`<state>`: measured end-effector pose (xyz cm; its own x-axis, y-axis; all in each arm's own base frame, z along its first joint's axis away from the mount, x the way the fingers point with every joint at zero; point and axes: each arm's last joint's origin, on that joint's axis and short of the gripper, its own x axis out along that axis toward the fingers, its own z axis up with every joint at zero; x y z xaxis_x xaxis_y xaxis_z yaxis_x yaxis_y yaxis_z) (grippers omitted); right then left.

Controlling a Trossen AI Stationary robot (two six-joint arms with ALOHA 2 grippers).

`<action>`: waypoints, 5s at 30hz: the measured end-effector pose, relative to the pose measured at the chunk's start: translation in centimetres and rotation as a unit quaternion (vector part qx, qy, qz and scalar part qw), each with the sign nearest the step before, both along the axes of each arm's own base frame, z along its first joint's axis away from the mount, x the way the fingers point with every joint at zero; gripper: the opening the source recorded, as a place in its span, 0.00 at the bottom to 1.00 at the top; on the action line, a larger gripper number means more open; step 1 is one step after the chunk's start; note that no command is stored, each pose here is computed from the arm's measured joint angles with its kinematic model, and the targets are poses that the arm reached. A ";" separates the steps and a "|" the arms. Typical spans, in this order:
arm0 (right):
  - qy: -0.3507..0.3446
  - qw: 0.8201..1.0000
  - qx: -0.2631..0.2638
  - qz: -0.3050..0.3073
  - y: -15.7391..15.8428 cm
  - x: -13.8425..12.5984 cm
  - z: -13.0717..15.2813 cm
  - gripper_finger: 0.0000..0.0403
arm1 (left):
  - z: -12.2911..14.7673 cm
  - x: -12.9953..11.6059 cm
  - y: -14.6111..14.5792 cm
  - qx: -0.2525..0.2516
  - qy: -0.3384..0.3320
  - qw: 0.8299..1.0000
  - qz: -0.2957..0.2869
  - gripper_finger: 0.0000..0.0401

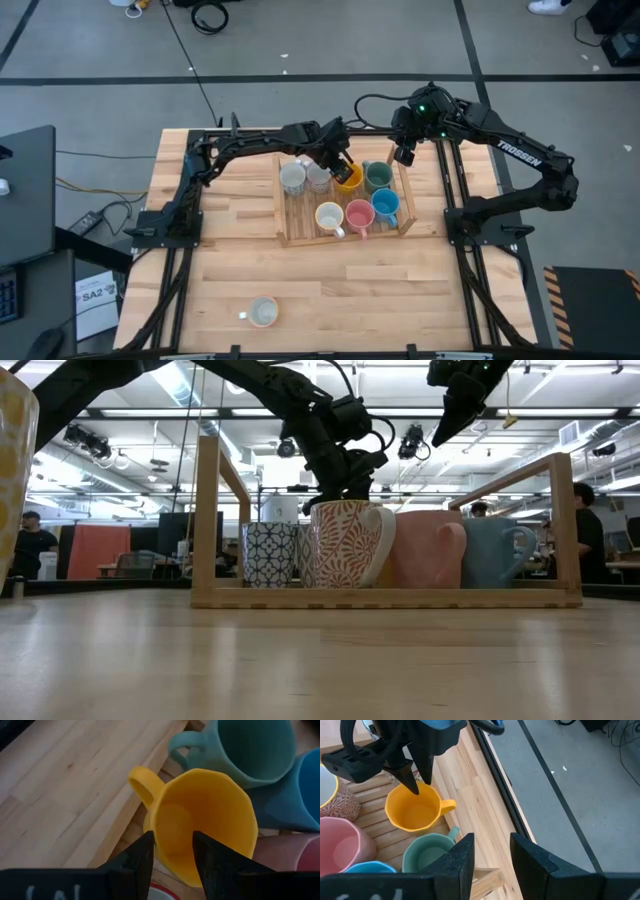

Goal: Place coffee mugs
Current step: Put the left yellow cup on the shelf aligned with the pink cup, then put the yellow cup on the shelf aligned with the blue cup

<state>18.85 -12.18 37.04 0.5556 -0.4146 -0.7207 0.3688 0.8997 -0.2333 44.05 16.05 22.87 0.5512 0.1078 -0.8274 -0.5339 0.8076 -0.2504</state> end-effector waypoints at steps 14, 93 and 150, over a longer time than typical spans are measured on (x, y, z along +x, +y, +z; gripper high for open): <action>0.000 1.000 0.000 0.000 0.0 0.0 0.0 0.33 | 2.9 0.0 1.1 0.022 -0.026 0.999 -0.006 0.34; -0.020 0.999 0.038 0.034 0.3 0.1 0.0 0.33 | 9.5 -9.6 -39.6 0.164 0.189 0.790 -0.559 0.34; -0.017 0.999 0.034 0.038 0.3 0.1 0.0 0.33 | -0.9 -9.7 -40.8 0.148 0.323 0.674 -0.648 0.07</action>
<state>18.97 -11.86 37.00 0.6086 -0.3213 -0.7255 0.3065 0.9386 -0.1586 34.34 -24.76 21.92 -0.1232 0.0942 -0.9879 0.7462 0.6651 -0.0296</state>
